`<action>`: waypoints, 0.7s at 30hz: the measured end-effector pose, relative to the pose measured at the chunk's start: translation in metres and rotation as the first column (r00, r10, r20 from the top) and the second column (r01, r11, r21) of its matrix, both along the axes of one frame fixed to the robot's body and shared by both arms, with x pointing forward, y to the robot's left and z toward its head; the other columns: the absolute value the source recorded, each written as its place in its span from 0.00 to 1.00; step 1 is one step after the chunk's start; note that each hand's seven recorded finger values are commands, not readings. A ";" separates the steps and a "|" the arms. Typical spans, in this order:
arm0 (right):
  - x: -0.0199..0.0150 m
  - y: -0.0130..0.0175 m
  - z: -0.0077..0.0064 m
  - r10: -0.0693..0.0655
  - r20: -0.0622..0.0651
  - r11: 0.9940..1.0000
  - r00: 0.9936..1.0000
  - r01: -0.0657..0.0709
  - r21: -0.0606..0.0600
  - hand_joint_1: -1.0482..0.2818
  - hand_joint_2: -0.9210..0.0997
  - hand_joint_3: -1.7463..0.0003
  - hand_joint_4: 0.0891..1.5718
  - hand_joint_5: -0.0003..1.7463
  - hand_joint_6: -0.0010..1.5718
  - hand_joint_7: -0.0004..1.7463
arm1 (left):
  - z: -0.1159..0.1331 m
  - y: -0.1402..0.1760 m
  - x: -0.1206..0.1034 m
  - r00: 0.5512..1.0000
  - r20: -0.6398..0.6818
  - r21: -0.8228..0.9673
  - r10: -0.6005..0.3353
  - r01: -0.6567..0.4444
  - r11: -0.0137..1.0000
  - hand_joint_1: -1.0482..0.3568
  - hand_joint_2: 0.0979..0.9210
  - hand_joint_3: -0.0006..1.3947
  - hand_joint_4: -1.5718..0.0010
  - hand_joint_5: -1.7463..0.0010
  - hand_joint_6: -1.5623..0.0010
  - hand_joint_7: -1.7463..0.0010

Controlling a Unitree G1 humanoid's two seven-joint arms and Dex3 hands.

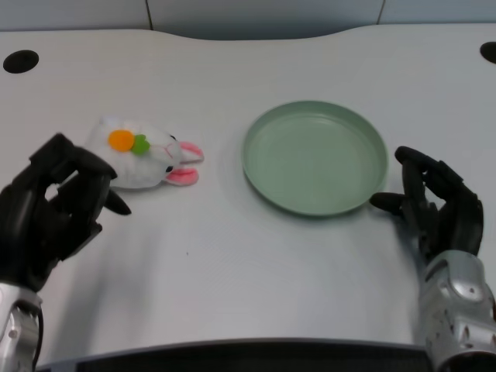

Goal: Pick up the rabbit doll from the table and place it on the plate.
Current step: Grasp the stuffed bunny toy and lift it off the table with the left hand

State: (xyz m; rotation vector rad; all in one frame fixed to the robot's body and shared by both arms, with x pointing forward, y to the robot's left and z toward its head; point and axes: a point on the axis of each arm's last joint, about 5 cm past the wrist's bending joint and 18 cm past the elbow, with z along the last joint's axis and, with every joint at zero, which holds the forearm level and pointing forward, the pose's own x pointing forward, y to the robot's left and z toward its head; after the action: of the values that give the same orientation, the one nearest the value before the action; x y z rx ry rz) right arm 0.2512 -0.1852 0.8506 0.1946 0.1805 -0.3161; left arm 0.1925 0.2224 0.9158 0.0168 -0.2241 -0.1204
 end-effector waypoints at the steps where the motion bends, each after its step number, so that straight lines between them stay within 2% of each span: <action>1: 0.0001 0.0003 0.0001 0.001 0.000 1.000 1.000 -0.001 -0.001 0.55 0.00 0.86 0.45 0.61 0.50 0.24 | 0.004 0.000 0.002 1.000 0.010 0.039 0.001 -0.001 0.999 0.40 1.00 0.36 0.66 0.00 0.71 0.17; 6: 0.0001 0.0010 0.0000 -0.001 -0.001 1.000 1.000 0.001 0.000 0.55 0.00 0.86 0.45 0.62 0.49 0.24 | 0.032 0.007 0.018 0.995 0.096 0.218 -0.025 0.004 0.976 0.42 1.00 0.33 0.71 0.02 0.71 0.24; 9: 0.0001 0.0021 -0.0003 0.001 -0.002 1.000 1.000 -0.001 0.001 0.56 0.00 0.86 0.45 0.62 0.50 0.24 | 0.052 0.010 0.029 0.986 0.155 0.318 -0.054 0.001 0.948 0.43 1.00 0.29 0.69 0.08 0.67 0.36; 11: 0.0001 0.0021 -0.0004 -0.001 -0.001 1.000 1.000 0.001 0.001 0.56 0.00 0.86 0.45 0.62 0.50 0.24 | 0.064 0.011 0.036 0.982 0.171 0.405 -0.083 0.007 0.914 0.42 1.00 0.23 0.68 0.24 0.61 0.58; 14: 0.0001 0.0026 -0.0004 0.000 0.001 1.000 1.000 0.000 0.000 0.55 0.00 0.86 0.45 0.62 0.50 0.24 | 0.080 0.012 0.046 0.980 0.155 0.594 -0.128 0.011 0.805 0.40 1.00 0.13 0.67 0.48 0.57 0.83; 17: -0.0001 0.0026 -0.0010 0.000 -0.001 1.000 1.000 0.000 -0.001 0.55 0.00 0.86 0.45 0.62 0.49 0.24 | 0.096 0.011 0.056 0.979 0.136 0.777 -0.150 -0.011 0.629 0.34 1.00 0.08 0.71 0.64 0.60 0.95; 18: -0.0001 0.0027 -0.0012 0.001 -0.002 1.000 1.000 -0.001 -0.001 0.55 0.00 0.86 0.45 0.62 0.49 0.24 | 0.100 0.011 0.058 0.979 0.131 0.823 -0.154 -0.021 0.568 0.33 1.00 0.07 0.71 0.66 0.61 0.97; 19: -0.0002 0.0026 -0.0014 0.000 -0.003 1.000 1.000 0.000 0.000 0.55 0.00 0.86 0.45 0.62 0.49 0.24 | 0.103 0.010 0.060 0.979 0.129 0.857 -0.156 -0.031 0.515 0.30 0.99 0.04 0.76 0.73 0.65 0.99; 21: -0.0002 0.0027 -0.0014 0.000 -0.004 1.000 1.000 0.000 -0.001 0.55 0.00 0.86 0.45 0.62 0.49 0.24 | 0.106 0.007 0.064 0.981 0.111 0.914 -0.158 -0.038 0.404 0.28 0.98 0.01 0.79 0.80 0.70 1.00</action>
State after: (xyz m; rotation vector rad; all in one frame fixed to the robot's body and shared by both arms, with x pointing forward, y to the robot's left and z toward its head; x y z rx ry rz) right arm 0.2510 -0.1825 0.8492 0.1935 0.1840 -0.3163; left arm 0.2569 0.2290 1.0222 1.1724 -0.3203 -0.3115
